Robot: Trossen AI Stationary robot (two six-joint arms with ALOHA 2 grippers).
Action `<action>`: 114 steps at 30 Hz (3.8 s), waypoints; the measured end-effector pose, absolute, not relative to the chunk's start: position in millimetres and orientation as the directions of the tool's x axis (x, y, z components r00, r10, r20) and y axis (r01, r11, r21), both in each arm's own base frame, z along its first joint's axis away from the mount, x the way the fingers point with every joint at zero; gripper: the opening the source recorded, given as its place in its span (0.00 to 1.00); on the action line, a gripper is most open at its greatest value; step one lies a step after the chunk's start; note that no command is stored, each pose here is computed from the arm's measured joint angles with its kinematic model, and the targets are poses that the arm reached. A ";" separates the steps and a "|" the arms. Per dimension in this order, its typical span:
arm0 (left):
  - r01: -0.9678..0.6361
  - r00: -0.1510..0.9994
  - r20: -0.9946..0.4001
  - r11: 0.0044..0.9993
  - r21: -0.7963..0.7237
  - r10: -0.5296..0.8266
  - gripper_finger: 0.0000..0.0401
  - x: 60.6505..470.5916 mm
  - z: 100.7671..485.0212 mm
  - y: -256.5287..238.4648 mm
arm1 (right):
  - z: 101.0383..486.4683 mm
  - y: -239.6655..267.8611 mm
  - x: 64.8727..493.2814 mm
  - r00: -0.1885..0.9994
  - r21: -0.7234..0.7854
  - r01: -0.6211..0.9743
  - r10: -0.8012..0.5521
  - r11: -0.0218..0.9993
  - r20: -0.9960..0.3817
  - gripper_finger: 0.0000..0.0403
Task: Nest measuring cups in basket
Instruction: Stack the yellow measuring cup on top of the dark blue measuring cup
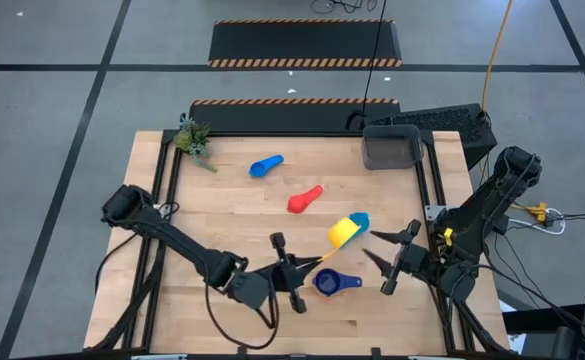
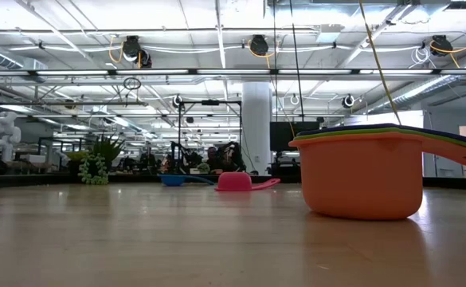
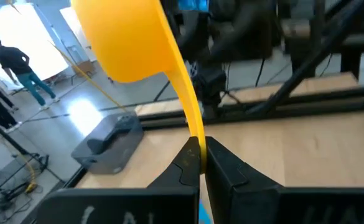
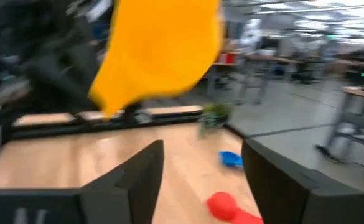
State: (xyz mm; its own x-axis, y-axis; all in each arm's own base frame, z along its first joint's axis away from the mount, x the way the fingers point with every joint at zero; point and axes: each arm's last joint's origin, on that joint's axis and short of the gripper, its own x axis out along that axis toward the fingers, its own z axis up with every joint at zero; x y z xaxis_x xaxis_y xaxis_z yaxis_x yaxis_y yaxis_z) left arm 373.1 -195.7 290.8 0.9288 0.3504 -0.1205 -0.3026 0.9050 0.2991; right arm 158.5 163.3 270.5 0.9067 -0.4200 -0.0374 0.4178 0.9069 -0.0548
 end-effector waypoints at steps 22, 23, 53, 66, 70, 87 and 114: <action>-0.052 0.970 0.243 0.968 0.244 -0.009 0.01 379.6 241.3 -176.6 | 219.1 123.2 186.9 0.962 0.184 -0.137 0.087 0.973 0.260 0.53; -0.060 0.968 0.249 0.966 0.251 -0.005 0.01 382.9 236.9 -176.6 | 217.1 122.8 190.0 0.962 0.179 -0.145 0.097 0.973 0.254 0.53; -0.058 0.975 0.222 0.976 0.208 0.010 0.04 398.3 220.2 -161.9 | 215.8 122.2 203.8 0.942 0.208 -0.206 0.135 0.956 0.309 0.02; 0.022 0.983 -0.181 1.000 0.010 -0.020 0.47 361.1 268.6 -146.4 | 215.8 116.1 197.4 0.977 0.301 -0.201 0.169 0.932 0.128 0.00; 0.074 0.978 -0.199 0.996 0.044 -0.064 0.50 340.1 286.7 -158.0 | 210.6 110.8 197.8 0.953 0.396 -0.289 0.302 0.872 0.032 0.00; 0.126 0.989 -0.137 0.753 0.646 -0.048 0.39 321.4 288.1 -197.4 | 179.2 116.9 211.5 0.695 0.759 -0.421 0.715 0.496 -0.082 0.00; 0.126 0.977 -0.102 0.120 0.985 -0.188 0.37 368.9 245.4 -253.0 | 196.8 146.0 228.2 0.276 0.897 -0.442 0.955 0.031 0.104 0.00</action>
State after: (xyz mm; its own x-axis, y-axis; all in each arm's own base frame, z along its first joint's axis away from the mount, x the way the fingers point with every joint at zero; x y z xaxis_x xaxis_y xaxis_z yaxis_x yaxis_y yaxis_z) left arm 368.9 -253.0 245.4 0.9769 -0.1876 -0.1024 0.1262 0.1196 0.9848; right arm 228.2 146.0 196.8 0.2762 0.9555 0.1036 -0.4418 0.0305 0.8966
